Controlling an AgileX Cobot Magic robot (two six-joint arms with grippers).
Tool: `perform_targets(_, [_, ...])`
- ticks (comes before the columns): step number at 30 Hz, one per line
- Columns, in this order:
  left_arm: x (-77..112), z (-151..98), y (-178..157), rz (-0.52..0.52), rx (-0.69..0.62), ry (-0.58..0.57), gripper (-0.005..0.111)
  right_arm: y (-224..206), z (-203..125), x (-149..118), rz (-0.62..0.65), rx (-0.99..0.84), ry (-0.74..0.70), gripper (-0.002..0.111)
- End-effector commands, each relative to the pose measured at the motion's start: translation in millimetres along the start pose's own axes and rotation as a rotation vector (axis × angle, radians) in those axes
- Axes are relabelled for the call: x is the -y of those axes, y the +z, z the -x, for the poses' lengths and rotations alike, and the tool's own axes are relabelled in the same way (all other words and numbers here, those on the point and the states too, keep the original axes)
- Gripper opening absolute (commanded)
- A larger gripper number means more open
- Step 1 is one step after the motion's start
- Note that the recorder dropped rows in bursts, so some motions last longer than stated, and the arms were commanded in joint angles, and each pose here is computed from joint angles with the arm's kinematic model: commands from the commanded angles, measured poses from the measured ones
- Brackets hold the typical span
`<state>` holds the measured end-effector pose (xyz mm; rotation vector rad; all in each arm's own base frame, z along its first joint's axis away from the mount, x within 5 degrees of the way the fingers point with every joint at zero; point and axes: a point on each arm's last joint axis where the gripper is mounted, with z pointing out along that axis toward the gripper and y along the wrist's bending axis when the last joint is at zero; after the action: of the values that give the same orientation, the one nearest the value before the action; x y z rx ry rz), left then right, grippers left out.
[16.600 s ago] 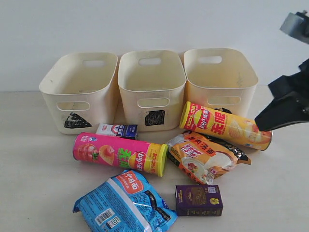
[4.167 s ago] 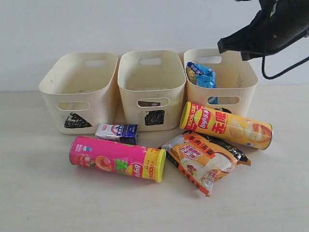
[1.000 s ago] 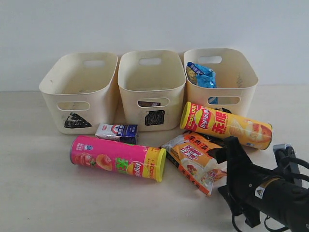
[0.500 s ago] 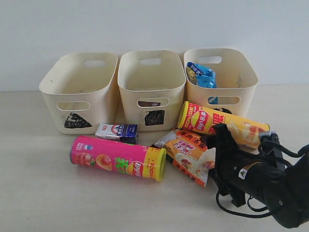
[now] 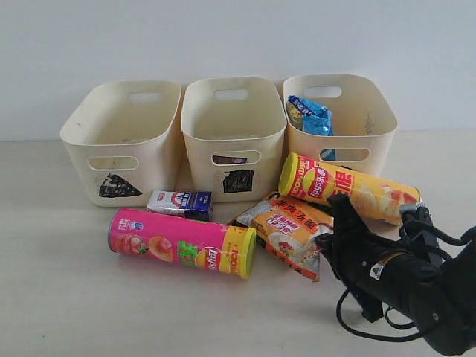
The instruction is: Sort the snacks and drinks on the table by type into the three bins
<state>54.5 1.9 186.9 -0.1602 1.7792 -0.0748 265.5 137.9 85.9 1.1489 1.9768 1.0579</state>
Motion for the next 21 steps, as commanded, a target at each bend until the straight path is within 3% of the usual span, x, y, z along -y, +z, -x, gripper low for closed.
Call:
perform_targets(1, [0.3, -1, 0, -0.006, 0.005, -0.006, 0.004, -10, -1, 17, -0.053, -0.021, -0.029, 0.000])
perform_targets(12, [0.3, -1, 0, -0.006, 0.005, -0.006, 0.004, -47, 0, 29, 0.142, -0.030, -0.039, 0.000])
perform_targets(21, [0.3, -1, 0, -0.006, 0.005, -0.006, 0.004, -69, -1, 34, 0.127, -0.055, -0.060, 0.000])
